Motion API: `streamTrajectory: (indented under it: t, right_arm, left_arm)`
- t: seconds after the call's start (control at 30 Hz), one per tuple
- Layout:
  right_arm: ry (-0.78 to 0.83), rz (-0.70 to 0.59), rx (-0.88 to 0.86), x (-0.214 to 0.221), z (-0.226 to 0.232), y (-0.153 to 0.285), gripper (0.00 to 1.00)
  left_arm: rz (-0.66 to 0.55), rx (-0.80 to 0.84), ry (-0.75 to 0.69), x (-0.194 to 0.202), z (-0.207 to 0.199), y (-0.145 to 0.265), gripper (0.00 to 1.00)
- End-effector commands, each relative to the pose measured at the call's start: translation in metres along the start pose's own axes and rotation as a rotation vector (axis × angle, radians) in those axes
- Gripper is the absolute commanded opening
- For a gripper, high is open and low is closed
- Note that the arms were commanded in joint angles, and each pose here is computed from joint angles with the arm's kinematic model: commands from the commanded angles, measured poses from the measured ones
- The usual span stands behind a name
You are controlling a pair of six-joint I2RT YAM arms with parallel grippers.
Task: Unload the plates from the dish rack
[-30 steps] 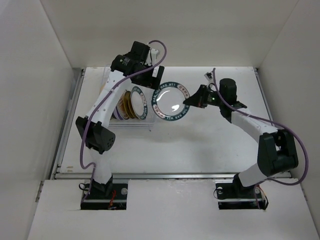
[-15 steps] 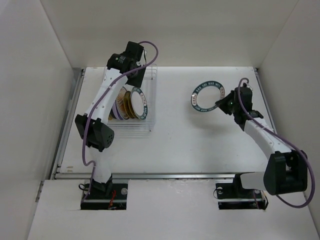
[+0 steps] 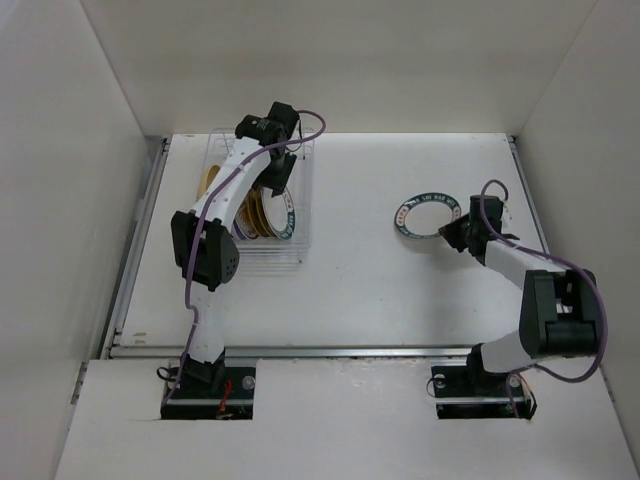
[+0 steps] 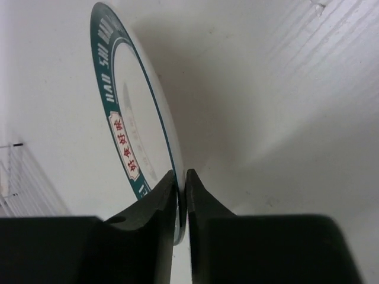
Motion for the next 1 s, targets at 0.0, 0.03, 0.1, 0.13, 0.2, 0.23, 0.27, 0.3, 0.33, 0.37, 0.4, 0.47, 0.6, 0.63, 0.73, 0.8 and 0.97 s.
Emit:
streamTrajectory:
  t: [0.0,0.03,0.1,0.13,0.2,0.23,0.27,0.3,0.33,0.37,0.4,0.47,0.6,0.63,0.73,0.8,0.97]
  right_arm:
    - [-0.030,0.051,-0.028,0.003,0.002,-0.011,0.21]
    - [-0.030,0.054,-0.019,0.003,0.000,-0.013,0.28]
    - [-0.030,0.068,-0.014,0.005,-0.002,-0.015,0.43]
    - [-0.030,0.068,-0.014,0.005,-0.002,-0.015,0.45]
    - [-0.030,0.058,-0.009,0.004,-0.002,-0.013,0.47]
    - [-0.030,0.058,-0.009,0.004,-0.002,-0.013,0.47]
    - [-0.030,0.059,-0.006,0.004,0.000,-0.012,0.47]
    - [-0.030,0.058,-0.008,0.003,0.001,-0.010,0.49]
    - [-0.021,0.058,-0.008,0.003,0.000,-0.010,0.49]
    - [-0.021,0.058,-0.008,0.003,0.001,-0.008,0.49]
    - [-0.021,0.057,-0.012,0.002,0.002,-0.004,0.49]
    - [-0.010,0.046,-0.010,0.001,0.002,0.000,0.52]
    - [0.001,-0.001,0.002,-0.007,0.006,0.013,0.65]
    - [0.001,-0.010,0.005,-0.009,0.006,0.020,0.66]
    - [0.007,-0.067,-0.019,-0.019,0.016,0.039,0.71]
    - [0.044,-0.089,-0.048,-0.023,0.022,0.049,0.71]
    - [0.276,-0.108,-0.246,-0.029,0.065,0.083,0.72]
  left_arm:
    - [0.046,0.015,-0.019,0.008,-0.003,0.002,0.42]
    - [0.055,0.016,-0.021,0.008,-0.004,-0.002,0.40]
    - [0.070,0.044,-0.026,0.010,-0.007,-0.005,0.35]
    - [0.077,0.055,-0.027,0.011,-0.008,-0.005,0.33]
    - [0.084,0.066,-0.029,0.011,-0.010,-0.008,0.29]
    - [0.092,0.068,-0.031,0.012,-0.011,-0.008,0.27]
    - [0.093,0.068,-0.031,0.012,-0.011,-0.008,0.25]
    - [0.101,0.070,-0.043,0.013,-0.011,-0.011,0.21]
    - [0.110,0.072,-0.045,0.014,-0.011,-0.011,0.08]
    - [0.112,0.058,-0.046,0.014,-0.010,-0.011,0.00]
    - [0.107,0.047,-0.034,0.013,-0.008,-0.007,0.00]
    - [0.100,0.036,-0.032,0.012,-0.006,-0.002,0.00]
    - [0.009,-0.033,-0.005,0.004,0.010,0.030,0.00]
    - [-0.024,-0.040,0.004,0.004,0.013,0.042,0.00]
    - [-0.095,-0.056,-0.005,0.002,0.020,0.061,0.00]
    - [-0.174,-0.074,0.003,0.001,0.027,0.082,0.00]
    - [-0.335,-0.079,-0.013,-0.002,0.029,0.124,0.00]
Point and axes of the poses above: each gripper's point midway between its finger pads, its own y axis back along the fingers, its own z axis along the line the jaws close on, x = y × z, the point moved 7 cm from there along y, back along the fingers, and after that the axes turned 11 degrees about -y, right-handed, at the moved point
